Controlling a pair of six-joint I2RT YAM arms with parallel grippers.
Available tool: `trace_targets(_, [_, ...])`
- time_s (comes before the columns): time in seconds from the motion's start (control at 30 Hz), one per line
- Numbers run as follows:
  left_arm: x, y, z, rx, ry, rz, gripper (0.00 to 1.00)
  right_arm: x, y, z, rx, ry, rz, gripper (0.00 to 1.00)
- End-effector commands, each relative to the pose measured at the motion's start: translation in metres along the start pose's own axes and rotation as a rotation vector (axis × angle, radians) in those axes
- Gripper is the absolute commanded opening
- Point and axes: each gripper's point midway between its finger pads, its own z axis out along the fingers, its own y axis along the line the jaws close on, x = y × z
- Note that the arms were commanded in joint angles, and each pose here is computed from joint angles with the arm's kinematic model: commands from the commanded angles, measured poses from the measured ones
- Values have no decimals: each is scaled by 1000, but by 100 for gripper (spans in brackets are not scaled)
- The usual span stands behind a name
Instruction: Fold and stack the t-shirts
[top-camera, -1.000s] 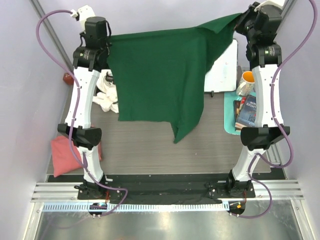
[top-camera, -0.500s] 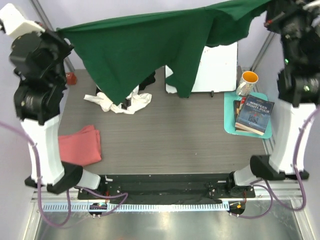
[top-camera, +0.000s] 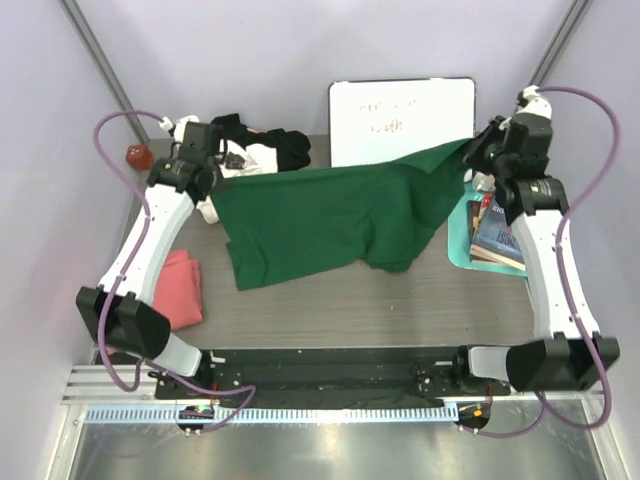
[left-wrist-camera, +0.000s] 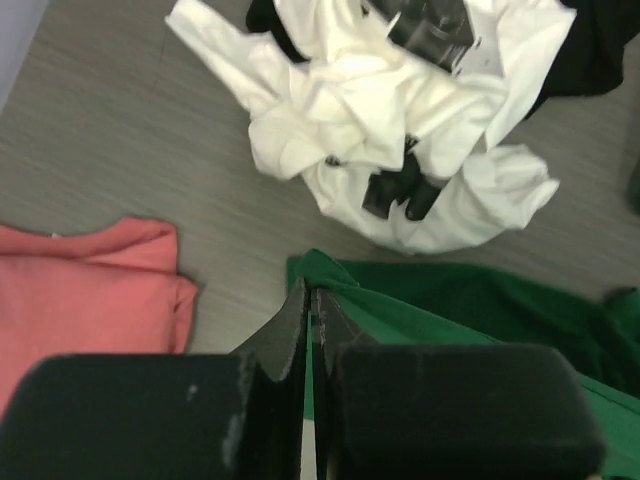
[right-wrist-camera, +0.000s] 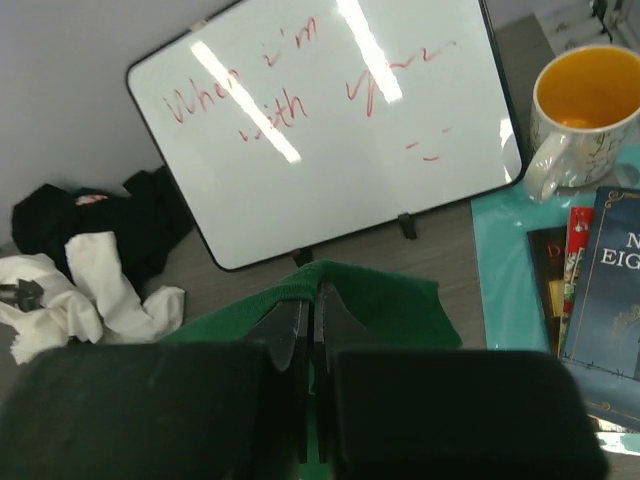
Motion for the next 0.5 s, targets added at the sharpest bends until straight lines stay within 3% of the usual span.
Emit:
trace_targets(0.0, [-97, -3, -35, -4, -237, -95, 0, -66, 13, -3, -12, -189, -4, 1])
trace_targets(0.2, [-152, -36, -19, 19, -303, -111, 0, -105, 28, 21, -31, -244, -2, 1])
trace_targets(0.37, [-195, -59, -4, 56, -369, -158, 0, -119, 34, 74, -49, -222, 24, 1])
trace_targets(0.43, [-211, -63, -9, 91, -417, -203, 0, -148, 48, 72, -81, -268, 23, 1])
trace_targets(0.47, [-215, -63, -12, 105, -430, -224, 0, -142, 45, 95, -72, -245, 26, 1])
